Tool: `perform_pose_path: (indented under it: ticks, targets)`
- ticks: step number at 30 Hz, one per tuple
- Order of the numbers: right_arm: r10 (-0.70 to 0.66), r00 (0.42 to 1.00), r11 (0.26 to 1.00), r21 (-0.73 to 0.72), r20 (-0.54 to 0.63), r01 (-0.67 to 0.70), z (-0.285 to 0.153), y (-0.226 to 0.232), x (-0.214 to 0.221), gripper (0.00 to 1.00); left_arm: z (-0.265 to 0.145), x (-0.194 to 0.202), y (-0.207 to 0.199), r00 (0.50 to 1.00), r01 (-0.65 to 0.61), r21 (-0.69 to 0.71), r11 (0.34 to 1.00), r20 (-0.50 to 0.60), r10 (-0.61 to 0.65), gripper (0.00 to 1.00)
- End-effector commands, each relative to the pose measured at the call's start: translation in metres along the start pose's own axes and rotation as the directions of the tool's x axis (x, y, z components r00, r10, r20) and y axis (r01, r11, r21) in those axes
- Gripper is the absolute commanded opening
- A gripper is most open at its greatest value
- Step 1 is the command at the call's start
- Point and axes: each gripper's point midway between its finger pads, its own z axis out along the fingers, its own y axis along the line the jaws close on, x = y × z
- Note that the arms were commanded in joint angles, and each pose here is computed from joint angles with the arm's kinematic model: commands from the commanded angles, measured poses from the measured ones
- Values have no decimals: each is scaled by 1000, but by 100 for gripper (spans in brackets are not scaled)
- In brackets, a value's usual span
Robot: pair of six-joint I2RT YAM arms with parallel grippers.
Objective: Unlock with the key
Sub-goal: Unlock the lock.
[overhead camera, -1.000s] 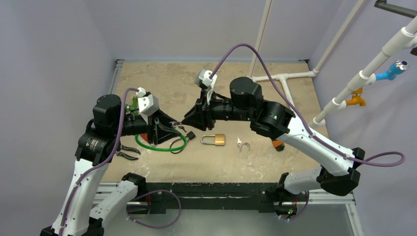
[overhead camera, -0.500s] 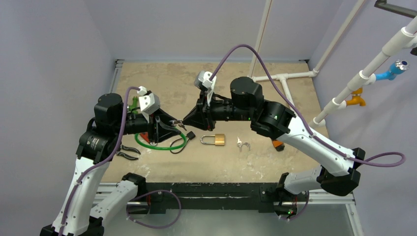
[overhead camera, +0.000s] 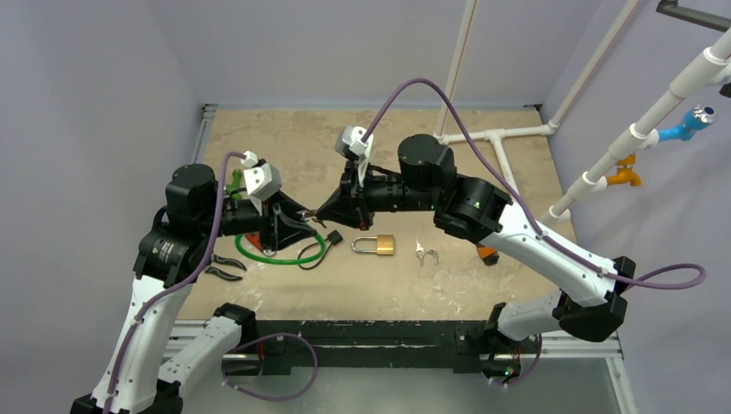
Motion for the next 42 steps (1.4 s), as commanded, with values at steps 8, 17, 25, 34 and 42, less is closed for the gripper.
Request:
perform_pose_path:
  ticks: [8, 17, 25, 34, 42]
  targets:
    - [-38, 998, 999, -33, 40, 40, 12, 11, -12, 1, -7, -31, -12, 990, -116, 27, 993, 81, 114, 0]
    - [-40, 998, 999, -23, 39, 41, 7, 12, -15, 13, -7, -31, -13, 990, -120, 26, 992, 84, 117, 0]
    - [-83, 991, 996, -1, 107, 84, -22, 21, -37, 25, -8, -30, -13, 990, -121, 24, 992, 82, 119, 0]
    - [-72, 994, 997, 7, 83, 71, -14, 16, -33, 15, -9, -30, -14, 990, -116, 22, 993, 84, 114, 0]
    - [-69, 995, 998, 1, 67, 69, -8, 15, -30, 10, -9, -31, -15, 989, -119, 21, 993, 87, 116, 0]
